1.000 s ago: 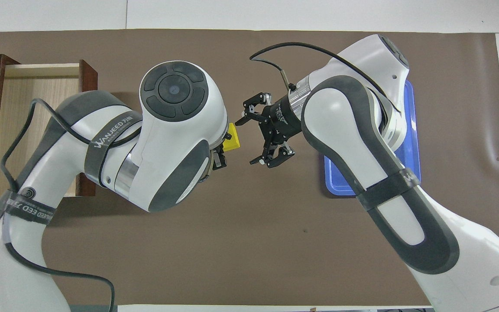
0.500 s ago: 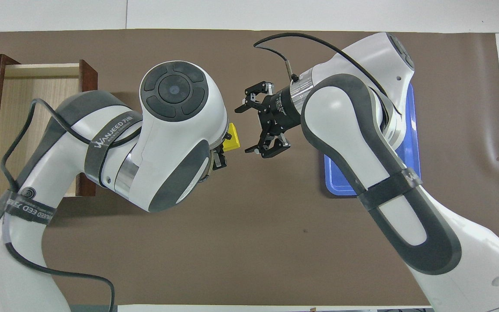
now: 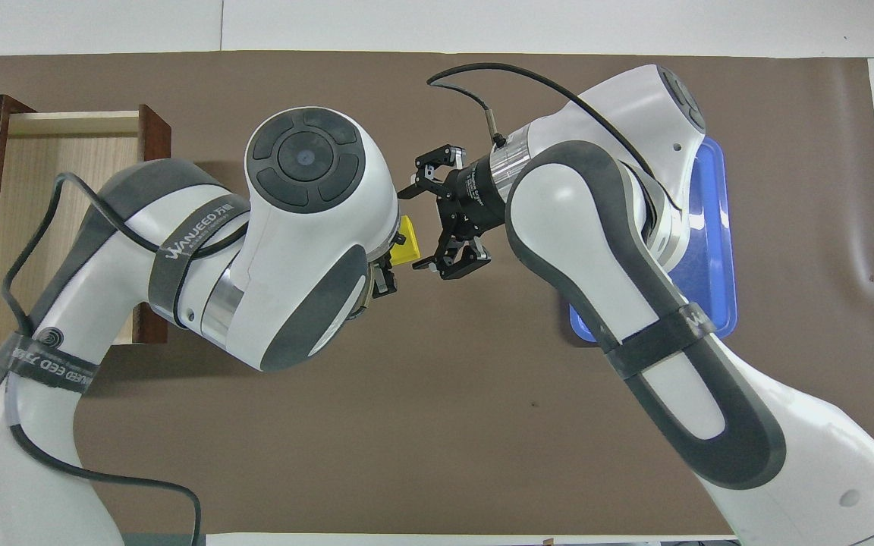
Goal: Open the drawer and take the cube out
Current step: 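Grasp the cube with the right gripper while the left gripper releases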
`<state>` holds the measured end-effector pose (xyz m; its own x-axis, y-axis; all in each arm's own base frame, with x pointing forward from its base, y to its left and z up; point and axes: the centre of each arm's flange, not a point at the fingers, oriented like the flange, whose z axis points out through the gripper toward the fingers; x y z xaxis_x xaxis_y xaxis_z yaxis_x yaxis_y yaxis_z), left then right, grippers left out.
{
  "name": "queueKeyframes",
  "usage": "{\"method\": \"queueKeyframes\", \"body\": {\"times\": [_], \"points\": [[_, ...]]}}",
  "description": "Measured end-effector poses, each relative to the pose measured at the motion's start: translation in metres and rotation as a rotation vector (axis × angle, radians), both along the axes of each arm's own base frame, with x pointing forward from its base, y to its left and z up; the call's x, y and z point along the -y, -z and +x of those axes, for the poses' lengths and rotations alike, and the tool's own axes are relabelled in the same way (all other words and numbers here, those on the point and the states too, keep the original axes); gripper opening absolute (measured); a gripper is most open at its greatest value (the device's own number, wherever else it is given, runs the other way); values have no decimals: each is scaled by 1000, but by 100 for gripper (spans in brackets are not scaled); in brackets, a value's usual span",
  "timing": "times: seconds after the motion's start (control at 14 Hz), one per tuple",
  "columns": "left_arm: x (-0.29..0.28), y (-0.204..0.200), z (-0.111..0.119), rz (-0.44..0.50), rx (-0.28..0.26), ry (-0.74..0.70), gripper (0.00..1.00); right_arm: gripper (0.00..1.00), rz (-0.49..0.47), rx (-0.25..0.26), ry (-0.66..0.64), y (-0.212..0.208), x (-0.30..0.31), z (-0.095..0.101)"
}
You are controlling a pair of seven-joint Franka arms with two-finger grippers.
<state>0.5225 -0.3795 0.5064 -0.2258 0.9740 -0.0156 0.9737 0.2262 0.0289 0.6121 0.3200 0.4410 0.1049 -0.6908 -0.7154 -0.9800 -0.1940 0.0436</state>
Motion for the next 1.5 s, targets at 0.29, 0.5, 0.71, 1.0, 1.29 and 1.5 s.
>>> {"method": "queueKeyframes", "body": {"times": [0.29,0.5,0.71,1.0,1.29,1.5], "points": [[0,3,-1,3,-4,0,55,88,-2,2,0,2,-4,-1],[-2,3,1,3,-1,-3,55,73,-3,-3,-2,4,-5,-2],[-4,4,3,1,0,-7,55,56,-3,-2,-10,5,-6,-3],[-4,4,3,2,-1,-7,55,56,-3,-2,-10,5,-6,-3],[-4,5,3,2,-2,-6,55,56,-3,-4,-11,6,-6,-3],[-5,5,2,6,-6,16,82,56,-8,-6,4,10,-4,-1]]}}
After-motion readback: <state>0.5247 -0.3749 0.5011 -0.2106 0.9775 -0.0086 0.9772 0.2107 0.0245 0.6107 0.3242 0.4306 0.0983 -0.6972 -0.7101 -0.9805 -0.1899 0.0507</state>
